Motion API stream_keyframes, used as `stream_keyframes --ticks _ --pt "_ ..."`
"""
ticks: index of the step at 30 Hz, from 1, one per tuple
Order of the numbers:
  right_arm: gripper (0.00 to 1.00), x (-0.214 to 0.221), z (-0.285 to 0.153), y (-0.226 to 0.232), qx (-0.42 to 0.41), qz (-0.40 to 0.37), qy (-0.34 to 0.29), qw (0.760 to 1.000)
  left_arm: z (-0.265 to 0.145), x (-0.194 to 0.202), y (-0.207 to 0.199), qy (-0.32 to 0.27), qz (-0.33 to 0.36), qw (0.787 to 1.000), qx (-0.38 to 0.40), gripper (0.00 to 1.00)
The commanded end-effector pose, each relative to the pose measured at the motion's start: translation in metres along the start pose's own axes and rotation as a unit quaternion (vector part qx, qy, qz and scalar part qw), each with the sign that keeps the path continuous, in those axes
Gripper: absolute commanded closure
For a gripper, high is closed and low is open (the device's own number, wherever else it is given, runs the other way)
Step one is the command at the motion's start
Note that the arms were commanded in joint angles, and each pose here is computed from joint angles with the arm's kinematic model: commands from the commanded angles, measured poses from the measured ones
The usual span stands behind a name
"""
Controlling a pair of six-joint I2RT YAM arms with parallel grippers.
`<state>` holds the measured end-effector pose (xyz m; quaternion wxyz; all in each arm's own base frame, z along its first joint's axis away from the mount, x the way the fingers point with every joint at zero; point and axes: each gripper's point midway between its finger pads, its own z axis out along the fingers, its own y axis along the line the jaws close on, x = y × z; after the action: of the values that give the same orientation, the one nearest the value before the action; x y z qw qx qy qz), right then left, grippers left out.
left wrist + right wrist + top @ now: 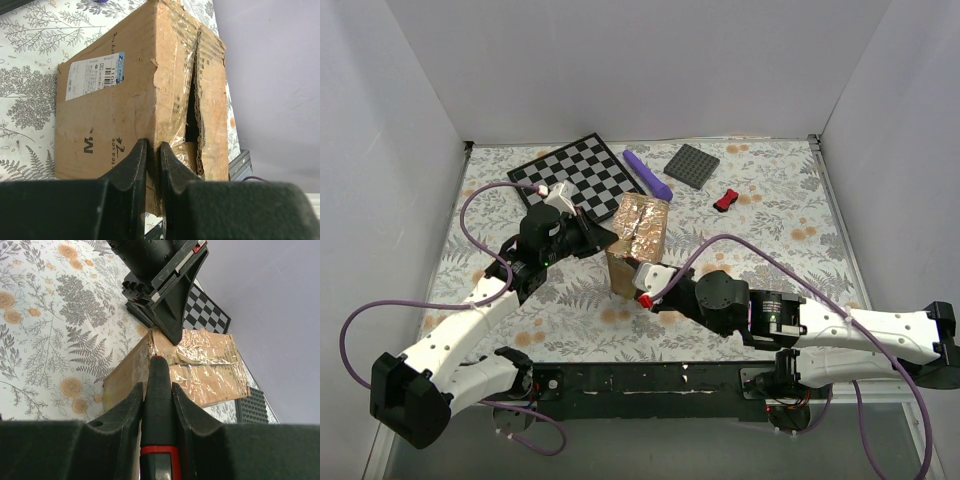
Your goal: Unpack the express box
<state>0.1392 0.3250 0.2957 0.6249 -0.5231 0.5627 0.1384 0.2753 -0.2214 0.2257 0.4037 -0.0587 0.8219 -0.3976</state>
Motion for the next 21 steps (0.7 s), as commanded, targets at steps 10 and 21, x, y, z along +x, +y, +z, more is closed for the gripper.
stream_keyframes --ticks 10,21 --pt "0.99 0.057 -0.028 -0.015 0.026 -0.034 0.115 0.992 -0.007 -0.003 0.027 -0.021 -0.001 0.998 -0.057 1.0" --pt "0.99 -0.072 -0.025 -0.047 0.043 0.037 -0.115 0.992 -0.007 -0.007 0.026 -0.021 0.009 0.998 -0.06 1.0"
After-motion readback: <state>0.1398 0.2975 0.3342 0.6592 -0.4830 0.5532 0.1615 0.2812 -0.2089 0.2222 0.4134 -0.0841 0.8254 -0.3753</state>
